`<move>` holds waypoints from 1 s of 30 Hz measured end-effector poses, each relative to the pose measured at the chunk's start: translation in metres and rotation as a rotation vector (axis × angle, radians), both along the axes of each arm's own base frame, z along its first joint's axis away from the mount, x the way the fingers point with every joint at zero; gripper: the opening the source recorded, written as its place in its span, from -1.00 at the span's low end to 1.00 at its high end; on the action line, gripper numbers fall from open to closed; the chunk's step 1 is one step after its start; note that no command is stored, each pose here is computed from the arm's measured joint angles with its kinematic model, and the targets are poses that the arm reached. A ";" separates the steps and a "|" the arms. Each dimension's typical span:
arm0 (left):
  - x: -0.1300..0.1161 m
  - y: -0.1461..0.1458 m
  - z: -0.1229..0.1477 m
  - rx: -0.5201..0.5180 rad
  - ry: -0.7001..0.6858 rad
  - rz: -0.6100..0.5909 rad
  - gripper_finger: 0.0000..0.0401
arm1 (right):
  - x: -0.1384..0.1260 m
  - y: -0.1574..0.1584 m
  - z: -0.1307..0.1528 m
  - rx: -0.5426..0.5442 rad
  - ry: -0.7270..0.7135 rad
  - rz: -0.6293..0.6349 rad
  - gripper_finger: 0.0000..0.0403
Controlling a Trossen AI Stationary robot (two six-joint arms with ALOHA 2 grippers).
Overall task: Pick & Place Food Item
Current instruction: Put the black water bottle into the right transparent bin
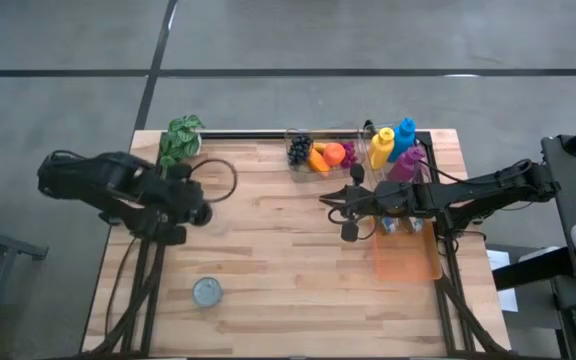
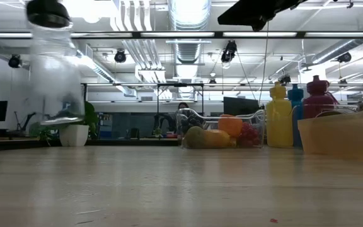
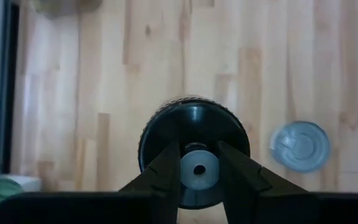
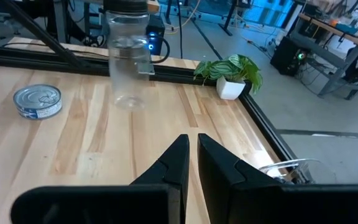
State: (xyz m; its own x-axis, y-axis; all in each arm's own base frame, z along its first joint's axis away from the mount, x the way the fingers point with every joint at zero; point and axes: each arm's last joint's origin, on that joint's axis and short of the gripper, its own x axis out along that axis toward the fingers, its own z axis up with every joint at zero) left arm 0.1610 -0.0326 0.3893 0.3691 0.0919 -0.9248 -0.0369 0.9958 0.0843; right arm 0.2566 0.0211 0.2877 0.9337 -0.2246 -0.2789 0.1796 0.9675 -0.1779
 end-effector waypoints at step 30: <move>0.190 0.050 -0.020 -0.021 0.081 -0.609 -0.59 | -0.031 -0.004 0.016 -0.001 0.043 -0.001 -0.86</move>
State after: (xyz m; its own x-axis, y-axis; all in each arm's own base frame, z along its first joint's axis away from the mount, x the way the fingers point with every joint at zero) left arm 0.3506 0.0176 0.3692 0.2782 -0.1314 -0.9515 0.5446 0.8376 0.0435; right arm 0.2254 0.0174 0.3035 0.9205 -0.2259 -0.3187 0.1728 0.9672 -0.1865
